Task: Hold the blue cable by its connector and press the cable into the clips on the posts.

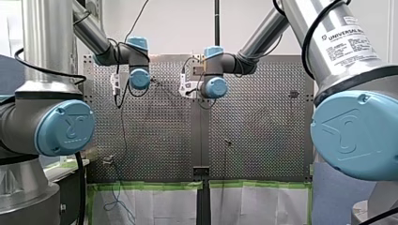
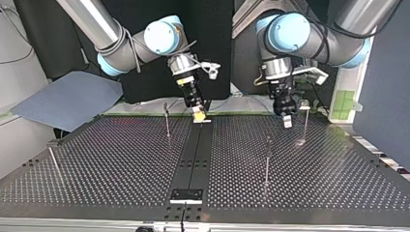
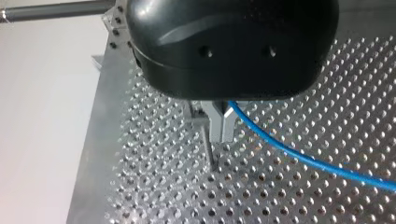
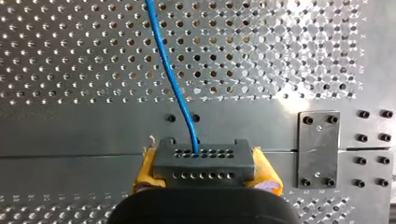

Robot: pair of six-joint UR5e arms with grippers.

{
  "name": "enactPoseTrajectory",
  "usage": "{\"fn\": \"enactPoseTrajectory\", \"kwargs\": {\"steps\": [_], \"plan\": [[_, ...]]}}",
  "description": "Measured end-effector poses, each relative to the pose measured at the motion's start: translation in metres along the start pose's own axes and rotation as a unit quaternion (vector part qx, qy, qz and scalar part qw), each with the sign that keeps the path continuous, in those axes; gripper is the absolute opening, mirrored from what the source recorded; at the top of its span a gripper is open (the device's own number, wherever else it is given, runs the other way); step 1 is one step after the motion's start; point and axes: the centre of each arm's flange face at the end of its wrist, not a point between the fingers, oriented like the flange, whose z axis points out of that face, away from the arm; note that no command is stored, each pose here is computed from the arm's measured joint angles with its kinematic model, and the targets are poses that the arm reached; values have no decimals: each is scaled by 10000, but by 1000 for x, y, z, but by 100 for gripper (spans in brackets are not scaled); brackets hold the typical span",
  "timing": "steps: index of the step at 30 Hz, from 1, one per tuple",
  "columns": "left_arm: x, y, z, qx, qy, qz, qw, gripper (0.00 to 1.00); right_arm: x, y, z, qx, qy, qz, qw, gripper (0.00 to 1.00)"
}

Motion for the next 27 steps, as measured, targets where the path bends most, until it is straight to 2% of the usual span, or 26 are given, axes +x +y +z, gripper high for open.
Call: {"fn": "enactPoseTrajectory", "kwargs": {"steps": [6, 11, 19, 23, 27], "plan": [[-10, 18, 9, -69, 70, 125, 9999, 0, 9, -1, 5, 8, 65, 3, 10000, 0], [-12, 23, 6, -146, 176, 223, 9995, 0, 21, -2, 11, 19, 127, 7, 9999, 0], [-26, 21, -9, 80, 287, 347, 9990, 0, 38, -4, 19, 28, 246, 17, 9997, 0], [-19, 18, -13, 246, 487, 452, 9975, 0, 44, -7, 22, 40, 299, 22, 9995, 0], [-24, 19, -19, 364, 569, 489, 9965, 0, 51, -10, 25, 55, 337, 27, 9994, 0]]}}
